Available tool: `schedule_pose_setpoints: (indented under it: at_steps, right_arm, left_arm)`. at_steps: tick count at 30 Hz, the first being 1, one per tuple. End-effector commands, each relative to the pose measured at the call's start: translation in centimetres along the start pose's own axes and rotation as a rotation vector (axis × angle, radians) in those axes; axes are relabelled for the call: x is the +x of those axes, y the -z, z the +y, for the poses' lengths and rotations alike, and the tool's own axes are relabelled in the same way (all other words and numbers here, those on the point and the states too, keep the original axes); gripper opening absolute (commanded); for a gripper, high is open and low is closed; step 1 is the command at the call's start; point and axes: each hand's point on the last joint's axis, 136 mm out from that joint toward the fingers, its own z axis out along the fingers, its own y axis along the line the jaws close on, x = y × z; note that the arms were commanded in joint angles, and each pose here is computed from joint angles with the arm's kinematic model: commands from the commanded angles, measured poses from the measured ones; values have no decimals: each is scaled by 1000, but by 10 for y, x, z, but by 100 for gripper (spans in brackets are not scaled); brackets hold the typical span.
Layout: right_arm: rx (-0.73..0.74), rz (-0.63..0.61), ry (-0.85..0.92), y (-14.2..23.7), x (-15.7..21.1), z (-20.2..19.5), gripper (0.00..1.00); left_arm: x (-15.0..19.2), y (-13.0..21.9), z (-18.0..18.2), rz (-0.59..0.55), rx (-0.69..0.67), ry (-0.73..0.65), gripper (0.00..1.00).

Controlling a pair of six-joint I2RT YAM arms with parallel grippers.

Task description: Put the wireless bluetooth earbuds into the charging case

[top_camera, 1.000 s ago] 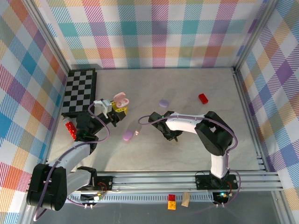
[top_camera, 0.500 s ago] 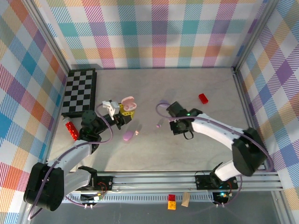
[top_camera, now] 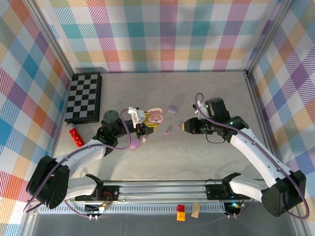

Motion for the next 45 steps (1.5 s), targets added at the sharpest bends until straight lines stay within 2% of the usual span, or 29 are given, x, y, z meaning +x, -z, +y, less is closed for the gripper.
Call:
schedule_pose_setpoints:
  at_steps: [1,12,26,45]
  right_arm:
    - [-232,-13,48,22,-10,51,18]
    - [-450,-21,112,47,-23,99,18]
    - [-437,5,95,33,-24,91,18]
    - [-342,49,73,16,-13,66,17]
  left_arm:
    - [-13,-12,-13,-11,72,-65,33]
    - [-11,-32,-31,3,187,-69,33]
    - [-9,-47,-49,15,275,-64,33]
    - [-22,-48,-43,-23,236,-57,32]
